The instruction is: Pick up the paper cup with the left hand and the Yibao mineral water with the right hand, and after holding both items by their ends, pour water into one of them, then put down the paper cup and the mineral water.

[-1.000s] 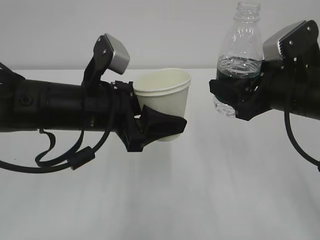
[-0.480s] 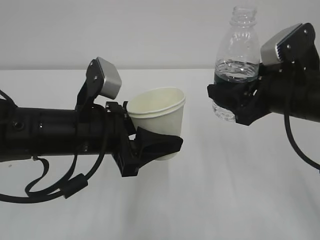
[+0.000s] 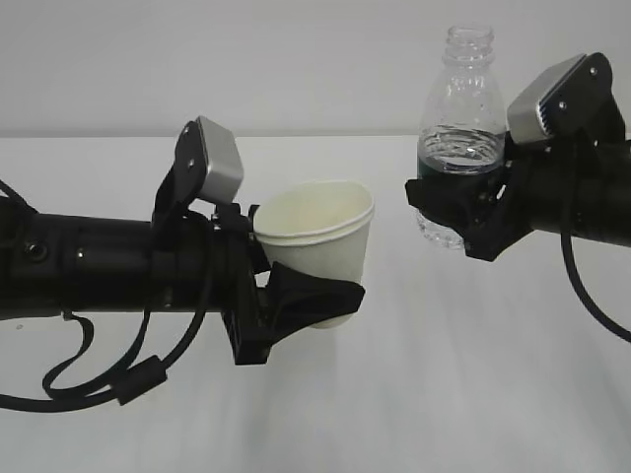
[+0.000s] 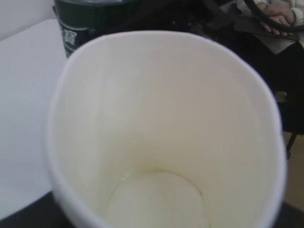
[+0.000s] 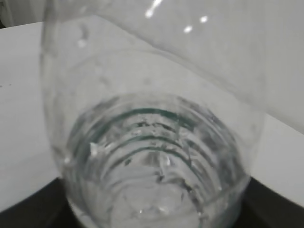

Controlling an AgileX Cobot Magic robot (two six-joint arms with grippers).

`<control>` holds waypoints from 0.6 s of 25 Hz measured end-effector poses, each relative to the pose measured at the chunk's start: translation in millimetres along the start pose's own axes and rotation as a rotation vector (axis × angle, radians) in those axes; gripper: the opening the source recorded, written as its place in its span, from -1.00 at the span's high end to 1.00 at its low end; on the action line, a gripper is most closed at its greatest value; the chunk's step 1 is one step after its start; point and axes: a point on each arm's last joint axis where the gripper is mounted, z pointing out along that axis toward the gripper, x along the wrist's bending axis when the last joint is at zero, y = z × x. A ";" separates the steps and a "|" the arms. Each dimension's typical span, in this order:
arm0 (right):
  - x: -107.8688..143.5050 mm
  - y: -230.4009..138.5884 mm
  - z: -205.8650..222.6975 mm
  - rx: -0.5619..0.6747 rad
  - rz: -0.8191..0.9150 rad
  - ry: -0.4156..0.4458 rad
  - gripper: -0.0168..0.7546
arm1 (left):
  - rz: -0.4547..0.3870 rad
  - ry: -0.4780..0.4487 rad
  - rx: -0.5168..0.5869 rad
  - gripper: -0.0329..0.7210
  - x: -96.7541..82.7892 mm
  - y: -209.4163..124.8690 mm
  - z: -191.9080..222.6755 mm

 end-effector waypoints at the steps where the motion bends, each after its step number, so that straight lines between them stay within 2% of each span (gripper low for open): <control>1: 0.4 -0.2 0.0 0.002 -0.006 0.004 -0.30 | 0.016 -0.014 0.009 -0.23 -1.3 -0.8 0.0; 5: 0.7 -0.4 0.0 0.004 -0.011 0.008 -0.30 | 0.072 -0.050 0.039 -0.23 -4.5 -3.6 -0.1; 15: 2.8 -1.7 -0.1 0.018 -0.046 0.031 -0.30 | 0.183 -0.062 0.044 -0.23 -5.3 -4.4 -0.2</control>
